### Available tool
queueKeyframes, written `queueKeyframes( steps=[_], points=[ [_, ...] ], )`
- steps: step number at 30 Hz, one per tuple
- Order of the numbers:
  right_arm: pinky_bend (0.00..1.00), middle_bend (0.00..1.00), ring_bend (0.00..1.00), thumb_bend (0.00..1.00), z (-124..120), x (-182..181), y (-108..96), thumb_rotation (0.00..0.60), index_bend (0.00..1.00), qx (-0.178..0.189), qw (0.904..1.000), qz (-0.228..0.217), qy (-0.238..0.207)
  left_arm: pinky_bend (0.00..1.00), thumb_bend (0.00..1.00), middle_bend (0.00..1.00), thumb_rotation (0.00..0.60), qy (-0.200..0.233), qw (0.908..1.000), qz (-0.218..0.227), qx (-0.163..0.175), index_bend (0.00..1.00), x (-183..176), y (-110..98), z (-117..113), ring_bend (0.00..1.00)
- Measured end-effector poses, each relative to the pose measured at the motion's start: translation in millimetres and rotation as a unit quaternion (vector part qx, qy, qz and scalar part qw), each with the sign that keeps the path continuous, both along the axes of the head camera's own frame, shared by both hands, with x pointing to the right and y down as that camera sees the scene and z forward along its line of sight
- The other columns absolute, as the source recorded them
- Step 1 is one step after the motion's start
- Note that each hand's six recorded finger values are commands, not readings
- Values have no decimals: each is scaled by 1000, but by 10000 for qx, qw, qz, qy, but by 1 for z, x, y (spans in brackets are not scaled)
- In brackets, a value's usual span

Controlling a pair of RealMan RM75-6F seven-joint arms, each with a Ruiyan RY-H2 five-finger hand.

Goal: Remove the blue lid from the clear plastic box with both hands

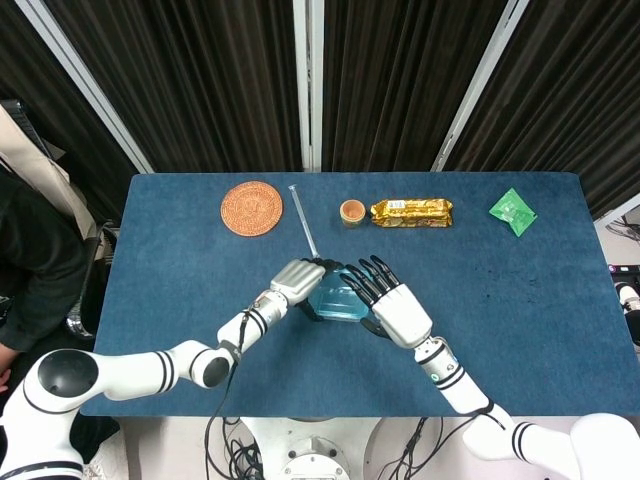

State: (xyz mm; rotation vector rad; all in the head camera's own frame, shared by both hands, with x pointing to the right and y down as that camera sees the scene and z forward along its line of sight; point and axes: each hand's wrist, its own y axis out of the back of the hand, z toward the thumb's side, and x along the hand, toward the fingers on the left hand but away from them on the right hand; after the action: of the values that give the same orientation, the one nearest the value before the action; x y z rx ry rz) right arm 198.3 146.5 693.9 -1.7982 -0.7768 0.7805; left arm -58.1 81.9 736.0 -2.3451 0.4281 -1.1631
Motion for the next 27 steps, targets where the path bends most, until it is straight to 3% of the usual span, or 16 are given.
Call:
queueKeyframes(
  steps=[23,25,27],
  points=[
    [0,116,0,439,-4,1,-6,600,101,100,9999,86,-84,223,0,215,600,-34,9999,75,86,276,1,1,1,188],
    [0,124,0,446,-4,1,-7,600,125,103,9999,86,-71,222,0,213,600,-31,9999,75,90,276,1,1,1,187],
    [0,143,0,496,-4,1,-7,600,211,114,9999,84,-53,221,0,209,600,-30,9999,81,100,271,1,1,1,187]
  ],
)
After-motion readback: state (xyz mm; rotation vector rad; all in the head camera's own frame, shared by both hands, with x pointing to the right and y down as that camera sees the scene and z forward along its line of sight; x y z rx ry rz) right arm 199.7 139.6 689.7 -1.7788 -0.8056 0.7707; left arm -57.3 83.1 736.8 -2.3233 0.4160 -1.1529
